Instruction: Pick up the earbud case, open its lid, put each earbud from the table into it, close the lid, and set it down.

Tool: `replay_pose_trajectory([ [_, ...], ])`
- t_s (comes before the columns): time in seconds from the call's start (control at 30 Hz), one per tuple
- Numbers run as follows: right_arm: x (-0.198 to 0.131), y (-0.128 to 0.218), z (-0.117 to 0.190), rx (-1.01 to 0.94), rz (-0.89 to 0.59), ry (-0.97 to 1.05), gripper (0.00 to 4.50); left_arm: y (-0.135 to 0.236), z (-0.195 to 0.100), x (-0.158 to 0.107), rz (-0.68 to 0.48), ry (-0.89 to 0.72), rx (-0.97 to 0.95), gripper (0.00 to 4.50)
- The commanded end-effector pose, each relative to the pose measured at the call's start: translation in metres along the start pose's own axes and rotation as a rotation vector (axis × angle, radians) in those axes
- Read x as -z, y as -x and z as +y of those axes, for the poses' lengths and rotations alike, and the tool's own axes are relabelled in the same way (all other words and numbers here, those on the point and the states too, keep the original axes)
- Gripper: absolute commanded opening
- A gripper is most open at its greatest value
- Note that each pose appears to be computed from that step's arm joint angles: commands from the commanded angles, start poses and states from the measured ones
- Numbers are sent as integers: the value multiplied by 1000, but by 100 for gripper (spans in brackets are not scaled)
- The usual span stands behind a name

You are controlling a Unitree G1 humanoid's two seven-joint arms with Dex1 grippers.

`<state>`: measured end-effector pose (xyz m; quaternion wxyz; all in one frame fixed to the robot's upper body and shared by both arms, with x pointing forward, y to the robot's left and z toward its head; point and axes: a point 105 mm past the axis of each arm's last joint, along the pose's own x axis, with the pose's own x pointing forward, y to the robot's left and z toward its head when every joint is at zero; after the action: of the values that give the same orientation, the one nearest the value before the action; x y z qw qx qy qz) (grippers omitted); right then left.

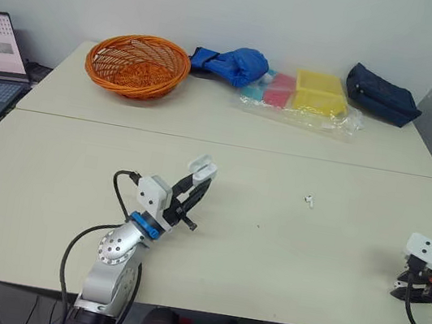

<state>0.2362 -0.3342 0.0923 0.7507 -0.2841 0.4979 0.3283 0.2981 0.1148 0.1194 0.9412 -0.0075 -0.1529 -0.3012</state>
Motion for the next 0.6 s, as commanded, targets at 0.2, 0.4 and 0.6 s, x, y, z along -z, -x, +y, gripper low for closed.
replay_pose_trajectory([
  [0.2, 3, 1, -2, 10, 4, 51, 153, -4, -2, -18, -58, -28, 18, 75],
  [0.4, -1, 2, -8, 24, -20, 51, 42, -5, -2, -19, -62, -33, 16, 75],
  [0.6, -56, 6, 6, -34, -250, 183, 42, -7, -1, -19, -68, -34, 21, 75],
])
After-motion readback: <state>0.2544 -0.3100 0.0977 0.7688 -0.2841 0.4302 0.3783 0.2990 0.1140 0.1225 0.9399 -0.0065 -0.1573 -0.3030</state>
